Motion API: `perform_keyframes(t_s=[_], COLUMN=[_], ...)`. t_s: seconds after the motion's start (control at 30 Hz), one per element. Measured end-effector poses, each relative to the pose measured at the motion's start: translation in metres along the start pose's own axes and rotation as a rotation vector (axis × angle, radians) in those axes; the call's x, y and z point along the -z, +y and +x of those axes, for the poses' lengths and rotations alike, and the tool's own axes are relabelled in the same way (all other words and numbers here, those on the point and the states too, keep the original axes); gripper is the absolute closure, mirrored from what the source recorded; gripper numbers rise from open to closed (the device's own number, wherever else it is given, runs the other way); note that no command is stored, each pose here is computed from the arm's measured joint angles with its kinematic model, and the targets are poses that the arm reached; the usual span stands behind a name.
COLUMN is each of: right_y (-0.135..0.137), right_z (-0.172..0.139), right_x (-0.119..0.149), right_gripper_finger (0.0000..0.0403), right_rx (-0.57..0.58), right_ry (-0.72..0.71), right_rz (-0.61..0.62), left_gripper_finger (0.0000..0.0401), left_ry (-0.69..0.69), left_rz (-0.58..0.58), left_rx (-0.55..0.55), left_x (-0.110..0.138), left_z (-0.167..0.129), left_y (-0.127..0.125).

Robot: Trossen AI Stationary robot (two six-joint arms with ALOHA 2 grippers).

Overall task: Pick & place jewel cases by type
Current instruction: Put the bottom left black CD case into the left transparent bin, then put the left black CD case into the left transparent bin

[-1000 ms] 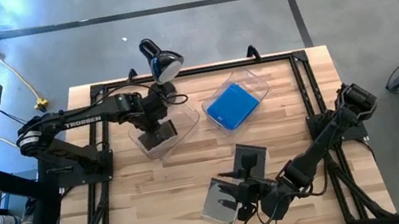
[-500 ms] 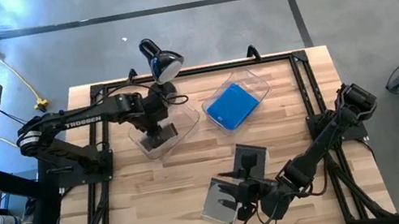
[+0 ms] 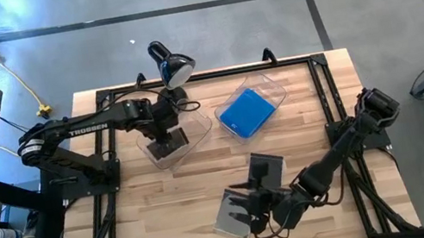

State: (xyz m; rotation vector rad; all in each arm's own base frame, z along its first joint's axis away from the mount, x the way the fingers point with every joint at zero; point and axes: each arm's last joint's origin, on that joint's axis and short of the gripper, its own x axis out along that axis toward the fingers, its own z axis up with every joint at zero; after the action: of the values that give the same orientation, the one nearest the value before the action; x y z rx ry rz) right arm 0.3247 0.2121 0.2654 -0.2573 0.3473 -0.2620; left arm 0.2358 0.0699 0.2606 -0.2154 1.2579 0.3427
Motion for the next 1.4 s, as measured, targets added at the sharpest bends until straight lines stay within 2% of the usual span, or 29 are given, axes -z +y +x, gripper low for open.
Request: perform_keyframes(t_s=[0.13, 0.43, 0.73, 1.27, 1.4], right_y=[-0.001, 0.0, 0.0, 0.0, -0.001], right_z=[0.001, 0.001, 0.001, 0.001, 0.001], right_x=[0.0, 0.0, 0.0, 0.001, 0.003], right_gripper_finger=[0.0263, 0.0263, 0.0263, 0.0263, 0.0263], right_rx=[-0.018, -0.021, -0.021, -0.027, -0.024], right_ry=[0.003, 0.003, 0.003, 0.012, 0.028], right_rz=[0.003, 0.003, 0.003, -0.007, -0.007], left_gripper_finger=[0.0264, 0.0264, 0.0264, 0.0264, 0.0264], left_ry=[0.02, 0.001, 0.057, -0.043, -0.042], left_rz=[0.002, 0.027, 0.032, -0.085, -0.084], left_rx=[-0.042, -0.059, -0.112, -0.048, 0.02], left_x=[0.002, 0.004, 0.01, -0.001, -0.003], left_z=[0.0, -0.005, -0.005, -0.004, -0.009], left_y=[0.001, 0.002, 0.004, 0.002, 0.0])
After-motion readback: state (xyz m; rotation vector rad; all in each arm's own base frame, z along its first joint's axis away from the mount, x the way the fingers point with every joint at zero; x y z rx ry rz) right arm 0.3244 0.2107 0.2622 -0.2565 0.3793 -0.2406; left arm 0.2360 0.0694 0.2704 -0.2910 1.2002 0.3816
